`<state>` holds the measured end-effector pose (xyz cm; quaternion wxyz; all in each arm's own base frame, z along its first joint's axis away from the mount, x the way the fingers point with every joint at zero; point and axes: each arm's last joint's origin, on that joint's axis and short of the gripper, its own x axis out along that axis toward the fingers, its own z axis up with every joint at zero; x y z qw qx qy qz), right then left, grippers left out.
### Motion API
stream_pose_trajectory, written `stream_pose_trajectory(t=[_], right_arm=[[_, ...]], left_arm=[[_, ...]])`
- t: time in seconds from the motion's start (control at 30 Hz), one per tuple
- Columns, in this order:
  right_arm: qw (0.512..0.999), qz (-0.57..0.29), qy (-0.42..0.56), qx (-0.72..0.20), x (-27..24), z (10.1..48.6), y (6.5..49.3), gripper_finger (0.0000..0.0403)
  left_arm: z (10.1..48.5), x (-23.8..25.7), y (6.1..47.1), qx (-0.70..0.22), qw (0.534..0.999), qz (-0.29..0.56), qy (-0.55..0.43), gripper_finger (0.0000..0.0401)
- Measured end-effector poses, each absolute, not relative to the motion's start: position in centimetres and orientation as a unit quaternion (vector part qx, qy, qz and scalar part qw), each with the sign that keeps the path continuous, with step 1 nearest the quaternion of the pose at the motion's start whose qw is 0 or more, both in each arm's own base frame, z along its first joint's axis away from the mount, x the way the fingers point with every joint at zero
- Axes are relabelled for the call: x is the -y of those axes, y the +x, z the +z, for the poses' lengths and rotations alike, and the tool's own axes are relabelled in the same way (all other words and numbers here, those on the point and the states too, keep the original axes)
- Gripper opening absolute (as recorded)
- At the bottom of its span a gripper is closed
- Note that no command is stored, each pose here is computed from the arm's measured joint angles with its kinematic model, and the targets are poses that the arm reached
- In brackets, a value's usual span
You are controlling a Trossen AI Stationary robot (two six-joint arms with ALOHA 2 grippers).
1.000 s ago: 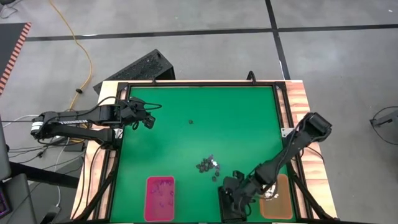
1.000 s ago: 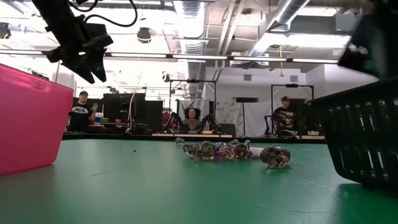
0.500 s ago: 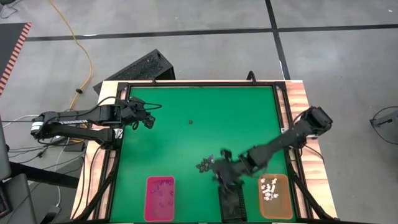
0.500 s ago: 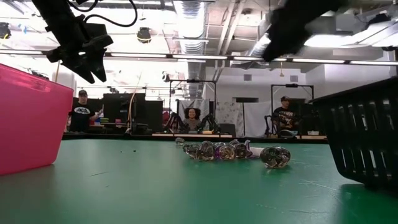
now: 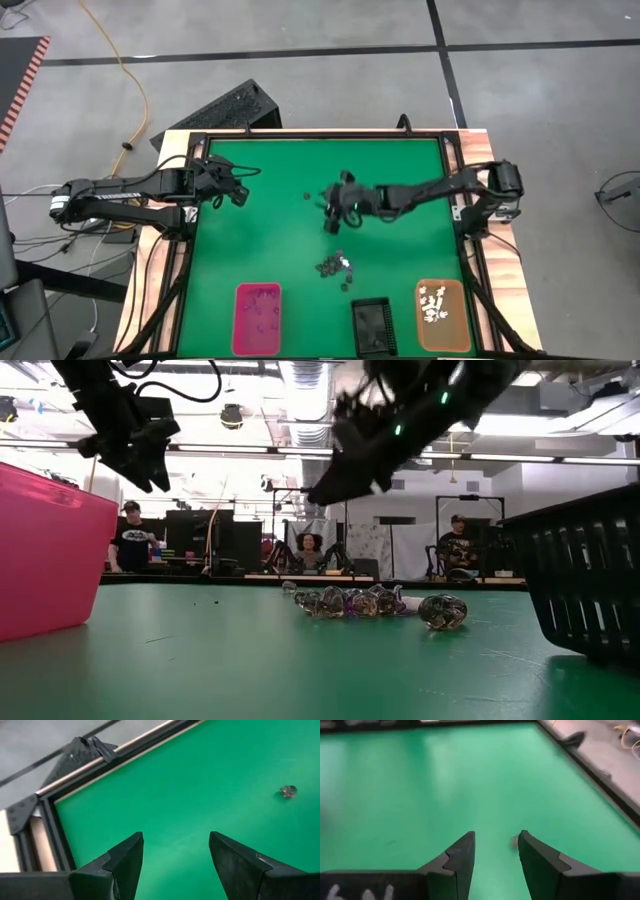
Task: Sort Halloween decoration
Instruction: Put the black skull toy into the black organizing bin
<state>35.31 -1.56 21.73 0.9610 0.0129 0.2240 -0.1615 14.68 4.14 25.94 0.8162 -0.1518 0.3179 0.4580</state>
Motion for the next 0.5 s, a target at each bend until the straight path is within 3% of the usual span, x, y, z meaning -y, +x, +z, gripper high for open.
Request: stream_pose_trajectory(t=[0.1, 0.5], right_arm=[[0.97, -0.161, 0.023, -0.183, 4.1, 21.0, 36.0, 0.0176], [0.955, -0.187, 0.035, -0.228, 8.2, 14.4, 40.0, 0.0176]], left_arm=[[26.0, -4.2, 14.6, -0.313, 0.814, 0.469, -0.141, 0.0219], [26.0, -4.5, 14.6, -0.314, 0.809, 0.48, -0.128, 0.0219]])
